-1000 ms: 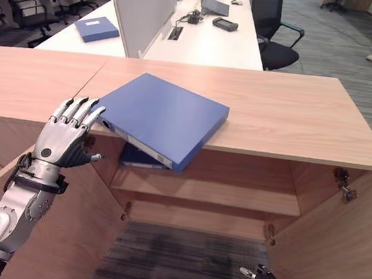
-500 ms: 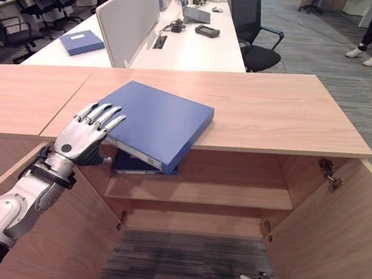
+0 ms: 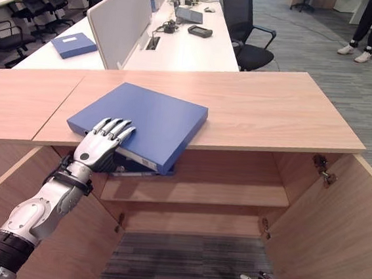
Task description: Put the empty folder in the office cabinet
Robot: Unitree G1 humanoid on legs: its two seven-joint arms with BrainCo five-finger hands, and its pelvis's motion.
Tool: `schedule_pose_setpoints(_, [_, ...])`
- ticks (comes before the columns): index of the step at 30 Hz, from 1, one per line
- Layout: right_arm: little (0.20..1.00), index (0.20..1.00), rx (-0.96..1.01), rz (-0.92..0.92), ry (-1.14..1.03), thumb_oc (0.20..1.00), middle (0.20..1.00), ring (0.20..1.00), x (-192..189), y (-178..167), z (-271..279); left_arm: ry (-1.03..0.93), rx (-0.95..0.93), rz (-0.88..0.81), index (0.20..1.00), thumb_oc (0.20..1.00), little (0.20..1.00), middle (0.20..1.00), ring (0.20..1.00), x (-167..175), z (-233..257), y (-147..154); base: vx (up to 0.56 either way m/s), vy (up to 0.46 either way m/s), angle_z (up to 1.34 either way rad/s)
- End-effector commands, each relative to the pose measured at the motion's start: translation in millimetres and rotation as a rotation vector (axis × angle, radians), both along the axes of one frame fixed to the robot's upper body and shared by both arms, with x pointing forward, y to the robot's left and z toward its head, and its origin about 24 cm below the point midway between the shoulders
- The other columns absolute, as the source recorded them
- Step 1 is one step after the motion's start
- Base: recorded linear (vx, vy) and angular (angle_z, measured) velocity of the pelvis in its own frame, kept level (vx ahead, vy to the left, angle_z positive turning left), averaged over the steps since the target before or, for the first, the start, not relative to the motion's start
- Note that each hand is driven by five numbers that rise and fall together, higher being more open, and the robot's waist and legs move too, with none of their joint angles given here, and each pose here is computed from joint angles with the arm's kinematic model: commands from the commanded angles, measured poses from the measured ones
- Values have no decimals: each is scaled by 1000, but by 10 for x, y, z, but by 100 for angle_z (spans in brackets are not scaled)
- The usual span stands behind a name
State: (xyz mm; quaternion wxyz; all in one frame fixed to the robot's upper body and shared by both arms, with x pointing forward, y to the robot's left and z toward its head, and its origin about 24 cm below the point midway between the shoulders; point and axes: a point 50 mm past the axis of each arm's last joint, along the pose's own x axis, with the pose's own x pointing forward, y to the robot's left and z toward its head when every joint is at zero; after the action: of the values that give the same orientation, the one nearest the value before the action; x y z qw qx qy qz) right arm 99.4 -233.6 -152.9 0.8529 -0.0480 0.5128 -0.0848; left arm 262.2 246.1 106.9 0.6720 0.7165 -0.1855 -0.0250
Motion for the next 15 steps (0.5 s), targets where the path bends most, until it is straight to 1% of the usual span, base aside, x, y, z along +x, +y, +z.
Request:
schedule_pose_setpoints(1, [1000, 1000, 0, 16, -72, 1000, 1000, 1000, 310, 39, 70, -151, 44, -19, 1000, 1000, 1000, 1000, 1000, 233, 426, -21, 0, 0, 0])
schedule_pose_setpoints(15, [1000, 1000, 1, 22, -64, 1000, 1000, 1000, 310, 49, 64, -151, 54, -47, 1000, 1000, 1000, 1000, 1000, 290, 462, -110, 0, 0, 0])
